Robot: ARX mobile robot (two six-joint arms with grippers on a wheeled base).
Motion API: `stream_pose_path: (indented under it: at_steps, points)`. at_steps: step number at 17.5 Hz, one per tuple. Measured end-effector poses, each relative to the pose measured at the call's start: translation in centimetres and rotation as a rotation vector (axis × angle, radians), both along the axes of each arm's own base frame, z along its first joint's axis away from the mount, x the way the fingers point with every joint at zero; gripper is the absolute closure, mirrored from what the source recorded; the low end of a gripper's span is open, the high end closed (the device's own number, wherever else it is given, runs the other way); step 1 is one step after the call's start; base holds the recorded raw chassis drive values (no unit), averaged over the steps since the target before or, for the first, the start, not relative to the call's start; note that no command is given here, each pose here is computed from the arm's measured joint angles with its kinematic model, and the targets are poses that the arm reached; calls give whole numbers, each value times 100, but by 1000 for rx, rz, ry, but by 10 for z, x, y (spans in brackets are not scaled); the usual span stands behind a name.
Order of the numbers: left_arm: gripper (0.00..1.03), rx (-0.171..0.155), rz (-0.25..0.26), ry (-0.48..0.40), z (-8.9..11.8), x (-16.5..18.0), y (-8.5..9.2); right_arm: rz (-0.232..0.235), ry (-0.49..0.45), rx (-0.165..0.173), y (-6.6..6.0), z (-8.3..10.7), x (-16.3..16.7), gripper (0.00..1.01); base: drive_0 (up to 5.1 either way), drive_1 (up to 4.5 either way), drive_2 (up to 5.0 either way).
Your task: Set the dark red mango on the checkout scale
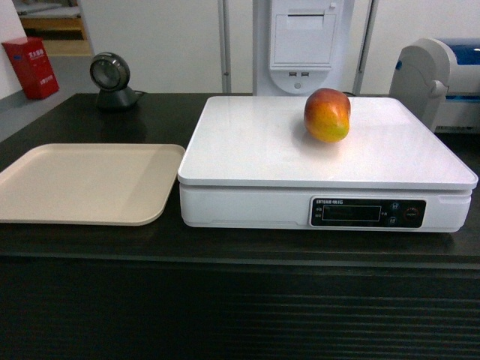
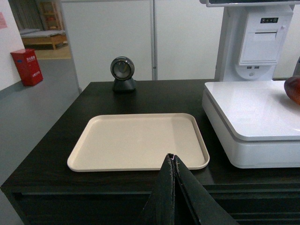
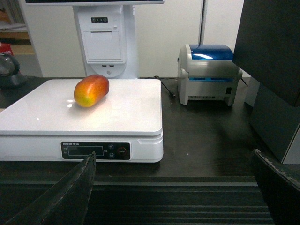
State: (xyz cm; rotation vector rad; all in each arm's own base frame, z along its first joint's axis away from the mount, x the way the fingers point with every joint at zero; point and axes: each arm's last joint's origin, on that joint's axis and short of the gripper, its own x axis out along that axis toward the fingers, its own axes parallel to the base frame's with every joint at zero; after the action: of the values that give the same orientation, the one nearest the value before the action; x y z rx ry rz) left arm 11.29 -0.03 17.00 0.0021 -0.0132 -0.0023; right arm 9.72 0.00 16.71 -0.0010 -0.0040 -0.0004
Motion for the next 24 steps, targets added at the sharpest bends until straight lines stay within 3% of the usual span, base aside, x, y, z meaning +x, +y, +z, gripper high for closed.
stream_pose_path:
  at_steps: [7, 9, 10, 15, 23, 24]
  points:
    - [101, 0, 0, 3, -1, -5, 0, 0, 0, 0, 0, 0, 0, 3, 0, 0, 0]
    - [101, 0, 1, 45, -7, -14, 0, 0, 0, 0, 0, 0, 0, 3, 0, 0, 0]
    - [101, 0, 1, -7, 0, -16, 0, 0, 1, 0, 0, 0, 0, 3, 0, 0, 0]
    - [99, -1, 0, 14, -4, -15, 0, 0, 0, 0, 0, 0, 0, 3, 0, 0, 0]
    - [5, -1, 1, 14, -4, -15, 0, 0, 0, 0, 0, 0, 0, 3, 0, 0, 0]
    - [4, -1, 1, 14, -4, -15, 0, 0, 0, 0, 0, 0, 0, 3, 0, 0, 0]
